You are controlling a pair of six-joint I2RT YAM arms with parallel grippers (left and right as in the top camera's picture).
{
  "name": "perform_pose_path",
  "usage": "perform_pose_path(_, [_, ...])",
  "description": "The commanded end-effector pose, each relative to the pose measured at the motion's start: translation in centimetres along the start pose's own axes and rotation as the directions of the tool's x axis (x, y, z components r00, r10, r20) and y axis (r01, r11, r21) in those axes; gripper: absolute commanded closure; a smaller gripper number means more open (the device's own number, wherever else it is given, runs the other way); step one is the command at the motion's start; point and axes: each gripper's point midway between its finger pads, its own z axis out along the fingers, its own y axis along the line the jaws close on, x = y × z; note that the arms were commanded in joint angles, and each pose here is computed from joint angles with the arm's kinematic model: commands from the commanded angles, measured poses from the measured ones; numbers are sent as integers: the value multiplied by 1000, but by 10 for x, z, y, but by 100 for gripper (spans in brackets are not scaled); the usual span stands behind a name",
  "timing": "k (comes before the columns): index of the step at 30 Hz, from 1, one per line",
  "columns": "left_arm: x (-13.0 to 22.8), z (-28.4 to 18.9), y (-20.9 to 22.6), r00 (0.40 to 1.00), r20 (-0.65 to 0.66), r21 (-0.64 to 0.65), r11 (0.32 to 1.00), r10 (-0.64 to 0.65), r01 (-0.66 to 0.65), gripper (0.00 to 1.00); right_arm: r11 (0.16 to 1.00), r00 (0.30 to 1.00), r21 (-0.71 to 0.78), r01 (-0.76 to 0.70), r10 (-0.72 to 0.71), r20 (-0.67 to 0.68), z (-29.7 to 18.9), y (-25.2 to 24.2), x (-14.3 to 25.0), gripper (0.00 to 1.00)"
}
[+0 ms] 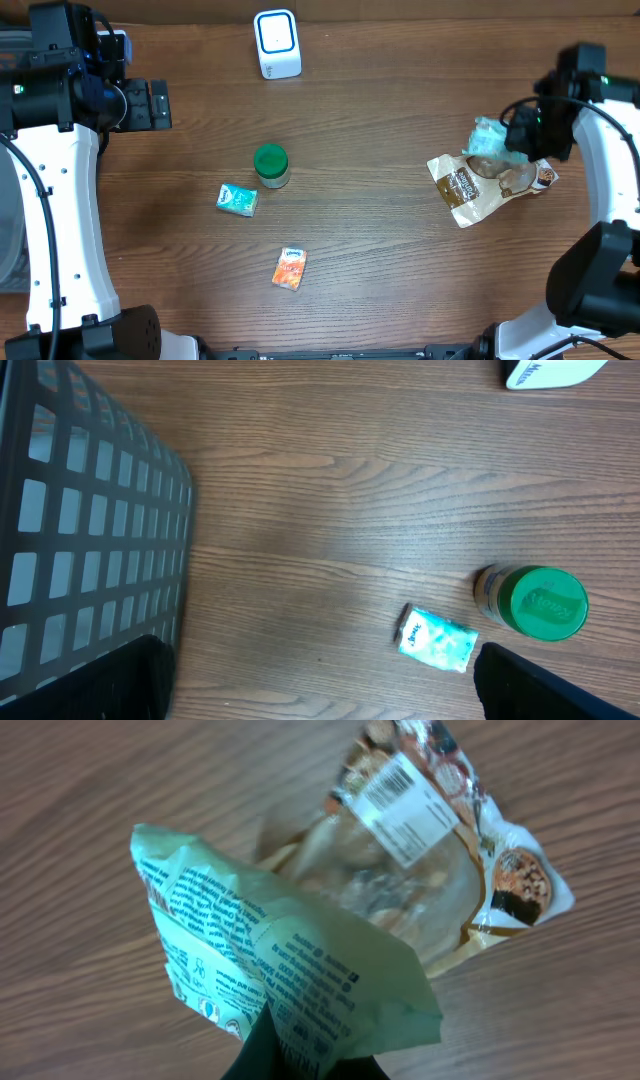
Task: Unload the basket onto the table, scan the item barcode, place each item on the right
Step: 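Carry the green pack right and drop it on the bread bag, then move the right gripper to the orange Kleenex pack and grasp it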
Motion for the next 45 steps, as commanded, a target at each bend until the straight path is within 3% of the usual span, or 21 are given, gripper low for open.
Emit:
perform_pose_path(1, [0,2,3,1000,-6,-11,1000,12,-12,0,996,998,-74,-54,53,-15,15,-5,8,96])
perform_pose_path(5, [0,2,3,1000,-6,-11,1000,12,-12,0,985,987,-64,-163,162,-14,35,-29,13,94])
perform_pose_path(9, [0,2,3,1000,-6,-11,1000,12,-12,0,978,979,-56,-201,200,-23,40,-39,17,53])
perform_pose_path(12, [0,2,3,1000,-6,-11,1000,12,-12,1,978,979,-56,-202,202,-19,39,-39,16,0])
perform_pose_path(19, [0,2,3,1000,-6,-11,1000,12,-12,0,970,974,-84,-228,228,-3,3,-27,1,0])
perform_pose_path(27, [0,2,3,1000,-6,-11,1000,12,-12,0,966,993,-231,-118,109,-54,-41,43,7,0])
perform_pose_path(35, [0,2,3,1000,-6,-11,1000,12,-12,0,929,984,-354,107,-149,-94,-35,142,48,0])
perform_pose_path(42, [0,2,3,1000,-6,-11,1000,12,-12,0,857,926,-415,305,-369,-82,-30,214,99,0])
perform_pose_path(45, [0,2,3,1000,-6,-11,1000,12,-12,0,822,888,-431,372,-450,-92,-27,238,125,9])
